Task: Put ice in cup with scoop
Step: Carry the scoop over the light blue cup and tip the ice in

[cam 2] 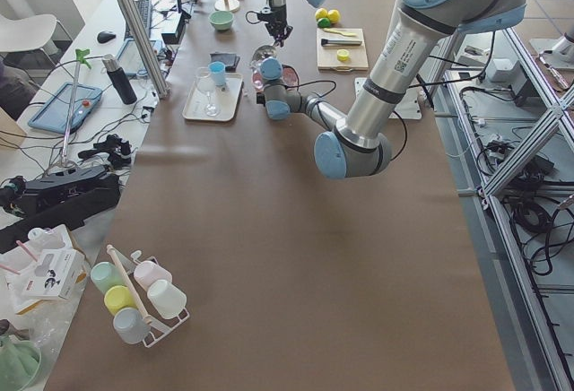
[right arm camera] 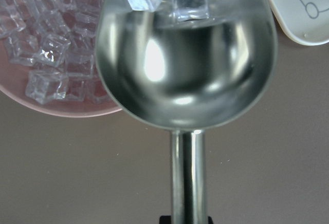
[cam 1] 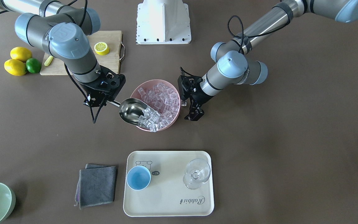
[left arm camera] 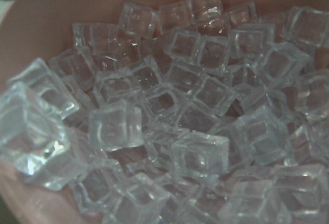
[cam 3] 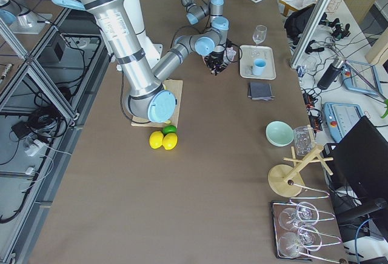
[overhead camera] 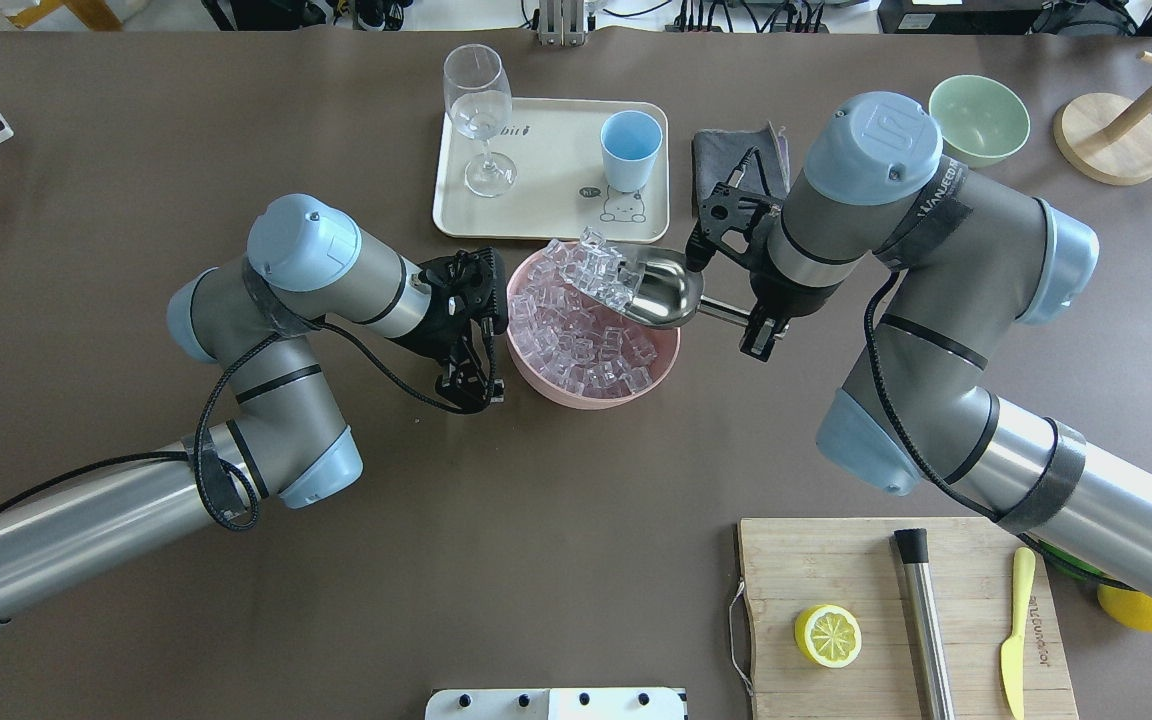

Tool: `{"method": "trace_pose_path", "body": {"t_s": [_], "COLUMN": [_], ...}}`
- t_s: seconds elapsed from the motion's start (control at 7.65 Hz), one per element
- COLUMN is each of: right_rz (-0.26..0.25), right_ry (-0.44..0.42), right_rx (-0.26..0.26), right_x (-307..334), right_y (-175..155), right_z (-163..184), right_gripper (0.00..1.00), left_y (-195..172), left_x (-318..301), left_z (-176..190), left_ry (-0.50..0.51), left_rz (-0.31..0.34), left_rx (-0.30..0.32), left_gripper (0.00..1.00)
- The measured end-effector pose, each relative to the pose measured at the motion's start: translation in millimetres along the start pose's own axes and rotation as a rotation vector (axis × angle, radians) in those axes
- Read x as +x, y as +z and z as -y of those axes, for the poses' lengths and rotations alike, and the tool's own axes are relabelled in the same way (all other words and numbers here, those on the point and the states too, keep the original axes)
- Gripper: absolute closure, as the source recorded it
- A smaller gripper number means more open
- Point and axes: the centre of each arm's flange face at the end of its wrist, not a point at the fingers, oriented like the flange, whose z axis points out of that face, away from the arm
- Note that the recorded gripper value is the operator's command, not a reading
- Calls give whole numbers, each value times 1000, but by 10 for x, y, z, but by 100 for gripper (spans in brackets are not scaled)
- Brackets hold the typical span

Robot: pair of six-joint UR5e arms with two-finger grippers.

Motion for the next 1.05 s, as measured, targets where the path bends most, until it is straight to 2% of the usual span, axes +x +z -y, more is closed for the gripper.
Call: {"method": "trace_pose_path", "body": {"t_s": [0.26,0.39,0.78,1.05], "right_rz": [30,30,-6,-24], "right_ry": [51,91,261,332], "right_rx": [48,56,13,-55], "right_x": [156,311,936,1235], "right_y": [-349,-488,-567,-543], "right_z": [-77,-118,-165,248], "right_gripper": [100,100,100,100], "left_y": [0,0,-3,-8], "left_x": [0,0,2,-1], "left_z": [0,0,-4,-10], "left_ry": [0,0,0,0], "left_rz": [0,0,0,1], "left_rx": [0,0,0,0], "left_gripper": [1,1,1,1]}}
